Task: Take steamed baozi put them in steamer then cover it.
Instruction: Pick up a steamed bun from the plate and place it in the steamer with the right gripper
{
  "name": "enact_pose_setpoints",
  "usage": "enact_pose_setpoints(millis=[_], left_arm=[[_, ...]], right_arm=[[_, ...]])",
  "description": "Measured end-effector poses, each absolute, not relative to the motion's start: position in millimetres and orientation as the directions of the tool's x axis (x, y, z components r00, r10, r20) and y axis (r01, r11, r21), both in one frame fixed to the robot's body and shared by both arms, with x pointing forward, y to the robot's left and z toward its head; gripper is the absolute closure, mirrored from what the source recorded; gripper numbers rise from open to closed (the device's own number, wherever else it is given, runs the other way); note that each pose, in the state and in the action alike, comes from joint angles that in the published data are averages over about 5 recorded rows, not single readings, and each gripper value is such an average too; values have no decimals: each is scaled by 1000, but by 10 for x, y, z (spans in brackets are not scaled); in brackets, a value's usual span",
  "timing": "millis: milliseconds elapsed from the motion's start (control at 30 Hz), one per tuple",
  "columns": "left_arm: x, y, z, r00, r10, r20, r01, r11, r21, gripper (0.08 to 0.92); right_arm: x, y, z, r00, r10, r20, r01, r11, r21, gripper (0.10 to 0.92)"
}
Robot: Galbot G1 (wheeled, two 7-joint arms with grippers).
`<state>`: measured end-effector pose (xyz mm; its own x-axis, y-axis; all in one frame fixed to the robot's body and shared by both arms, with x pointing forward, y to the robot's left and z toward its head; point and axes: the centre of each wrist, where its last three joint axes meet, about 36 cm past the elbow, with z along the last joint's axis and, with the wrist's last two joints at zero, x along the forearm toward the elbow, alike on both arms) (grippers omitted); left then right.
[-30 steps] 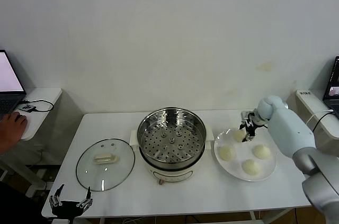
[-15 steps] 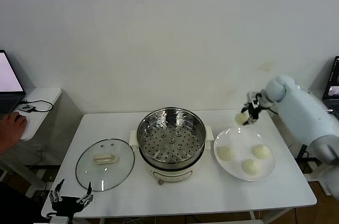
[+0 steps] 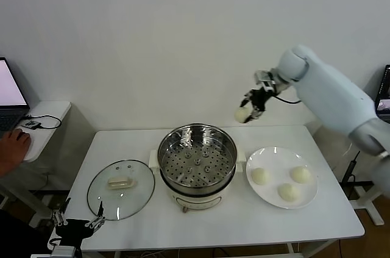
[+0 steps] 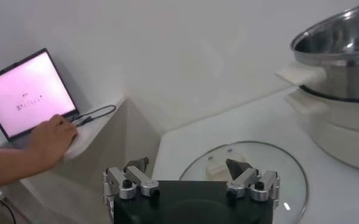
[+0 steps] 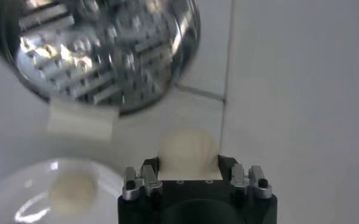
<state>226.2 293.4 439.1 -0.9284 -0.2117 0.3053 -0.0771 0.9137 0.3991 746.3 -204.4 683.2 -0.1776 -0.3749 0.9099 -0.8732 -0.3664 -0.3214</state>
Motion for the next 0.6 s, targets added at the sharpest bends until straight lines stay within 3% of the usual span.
enact_pose_setpoints(millis=[267,600], left_arm=[[2247,2946,4345,-921,-223,319,-84,914,398,177],[2240,2934,4273,-913,-231,335,-89,917,390,177]], right_arm=[[7338,-1403,6776,-106,-359,927,-713,-623,-322,420],[7128,-817,6607,-90,-315,945,-405,-855,-324,411]])
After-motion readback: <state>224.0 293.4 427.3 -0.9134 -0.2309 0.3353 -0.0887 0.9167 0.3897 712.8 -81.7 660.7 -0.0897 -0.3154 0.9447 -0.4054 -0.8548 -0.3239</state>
